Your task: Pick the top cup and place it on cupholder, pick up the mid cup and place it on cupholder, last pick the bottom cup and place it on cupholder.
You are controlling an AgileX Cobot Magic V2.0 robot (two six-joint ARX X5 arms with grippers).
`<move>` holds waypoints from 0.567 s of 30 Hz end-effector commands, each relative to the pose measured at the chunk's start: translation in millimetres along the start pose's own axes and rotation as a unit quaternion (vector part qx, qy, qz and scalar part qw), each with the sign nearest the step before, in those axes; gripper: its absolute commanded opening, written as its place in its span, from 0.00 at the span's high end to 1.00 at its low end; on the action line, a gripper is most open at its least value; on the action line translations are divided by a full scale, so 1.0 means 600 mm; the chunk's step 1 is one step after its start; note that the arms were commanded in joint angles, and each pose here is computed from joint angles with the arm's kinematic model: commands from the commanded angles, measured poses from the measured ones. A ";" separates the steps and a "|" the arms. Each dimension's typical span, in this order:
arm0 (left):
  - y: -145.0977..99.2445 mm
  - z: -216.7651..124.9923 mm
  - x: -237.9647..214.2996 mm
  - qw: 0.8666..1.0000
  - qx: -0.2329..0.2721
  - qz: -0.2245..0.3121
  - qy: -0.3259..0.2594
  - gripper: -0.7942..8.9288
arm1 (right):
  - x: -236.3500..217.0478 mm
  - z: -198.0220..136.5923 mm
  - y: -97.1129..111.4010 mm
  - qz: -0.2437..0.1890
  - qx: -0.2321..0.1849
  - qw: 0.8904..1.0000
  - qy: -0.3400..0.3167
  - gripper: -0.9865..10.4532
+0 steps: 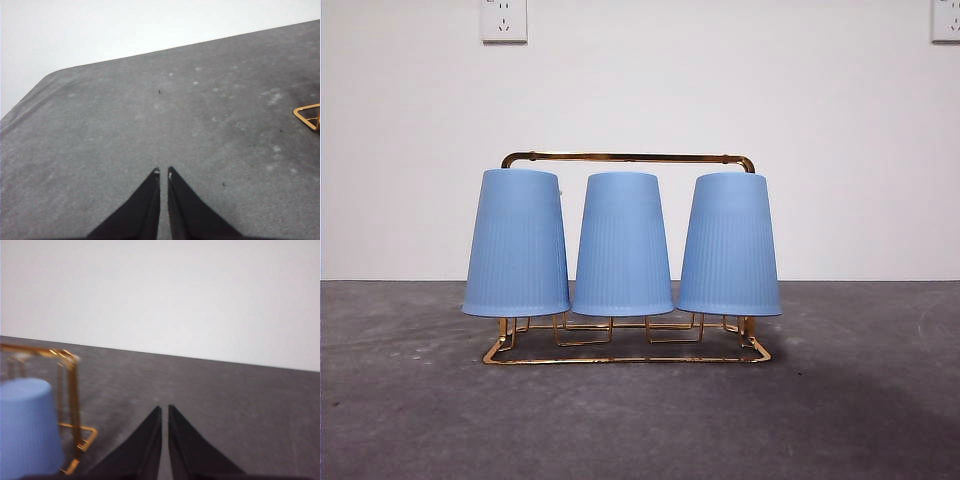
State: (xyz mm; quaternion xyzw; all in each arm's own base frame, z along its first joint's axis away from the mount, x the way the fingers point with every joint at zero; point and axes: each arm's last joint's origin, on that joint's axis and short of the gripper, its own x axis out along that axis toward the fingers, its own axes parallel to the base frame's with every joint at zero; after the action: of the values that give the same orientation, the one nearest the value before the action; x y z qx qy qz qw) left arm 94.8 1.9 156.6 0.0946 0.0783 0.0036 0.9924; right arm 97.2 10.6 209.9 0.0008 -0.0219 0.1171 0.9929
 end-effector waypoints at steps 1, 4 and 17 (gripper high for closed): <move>-0.002 -0.012 0.003 1.000 -0.003 0.000 0.012 0.90 | -0.002 -0.024 -0.002 -0.020 -0.003 1.000 -0.004 0.90; -0.002 -0.012 0.003 1.000 -0.003 0.000 0.012 0.90 | -0.004 -0.047 -0.004 -0.032 -0.003 0.999 -0.002 0.90; -0.002 -0.012 0.003 1.000 -0.003 0.000 0.012 0.90 | -0.007 -0.091 -0.004 -0.044 0.017 0.996 0.077 0.90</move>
State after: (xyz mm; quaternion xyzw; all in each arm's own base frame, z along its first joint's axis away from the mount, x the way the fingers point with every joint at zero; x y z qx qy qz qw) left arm 94.8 1.9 156.6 0.0946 0.0783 0.0036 0.9924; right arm 96.3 7.4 158.0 0.0046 0.0495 0.0750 0.9959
